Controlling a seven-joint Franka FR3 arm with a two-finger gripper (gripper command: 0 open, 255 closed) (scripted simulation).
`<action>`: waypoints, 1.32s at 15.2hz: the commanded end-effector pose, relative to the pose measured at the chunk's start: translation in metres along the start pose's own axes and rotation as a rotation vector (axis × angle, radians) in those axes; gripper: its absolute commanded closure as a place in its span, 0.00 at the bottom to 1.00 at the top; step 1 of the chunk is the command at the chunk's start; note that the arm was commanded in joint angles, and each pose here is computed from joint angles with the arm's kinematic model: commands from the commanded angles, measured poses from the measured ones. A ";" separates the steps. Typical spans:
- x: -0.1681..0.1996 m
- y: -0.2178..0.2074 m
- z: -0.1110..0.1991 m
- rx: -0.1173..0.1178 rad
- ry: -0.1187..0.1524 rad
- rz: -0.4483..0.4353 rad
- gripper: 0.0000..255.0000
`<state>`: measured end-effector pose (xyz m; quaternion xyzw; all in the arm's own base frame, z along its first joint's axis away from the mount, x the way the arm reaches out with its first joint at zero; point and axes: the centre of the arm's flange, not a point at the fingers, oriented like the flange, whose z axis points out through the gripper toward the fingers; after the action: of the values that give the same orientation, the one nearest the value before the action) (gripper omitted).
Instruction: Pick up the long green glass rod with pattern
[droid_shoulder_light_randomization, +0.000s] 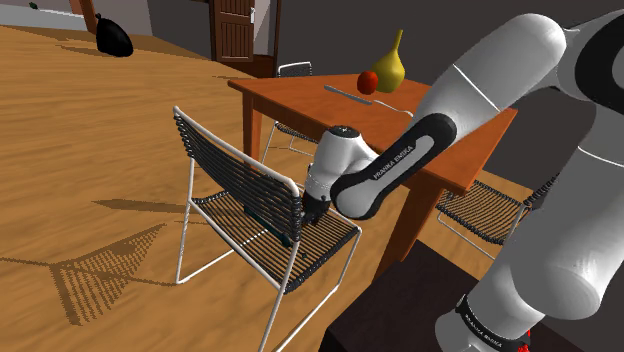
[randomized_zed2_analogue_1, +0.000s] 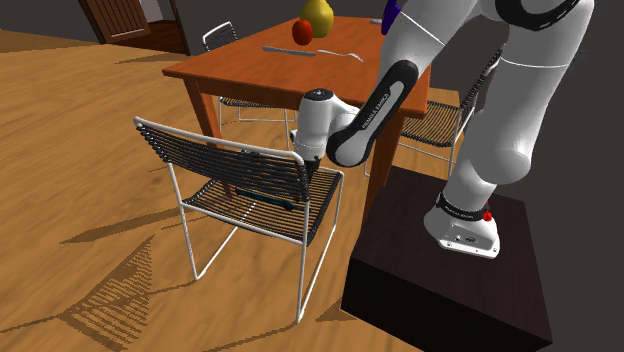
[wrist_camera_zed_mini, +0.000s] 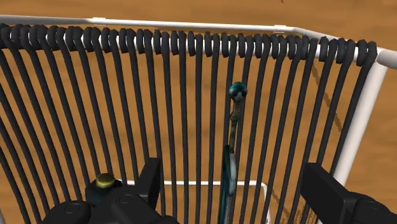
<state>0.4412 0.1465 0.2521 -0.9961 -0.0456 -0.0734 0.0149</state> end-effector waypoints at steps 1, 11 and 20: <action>0.003 -0.009 0.024 0.005 0.001 0.001 0.00; -0.001 -0.012 0.074 0.006 0.002 0.001 0.00; -0.002 -0.012 0.074 0.006 0.002 0.001 1.00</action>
<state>0.4487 0.1614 0.1785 -0.9960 -0.0455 -0.0743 0.0180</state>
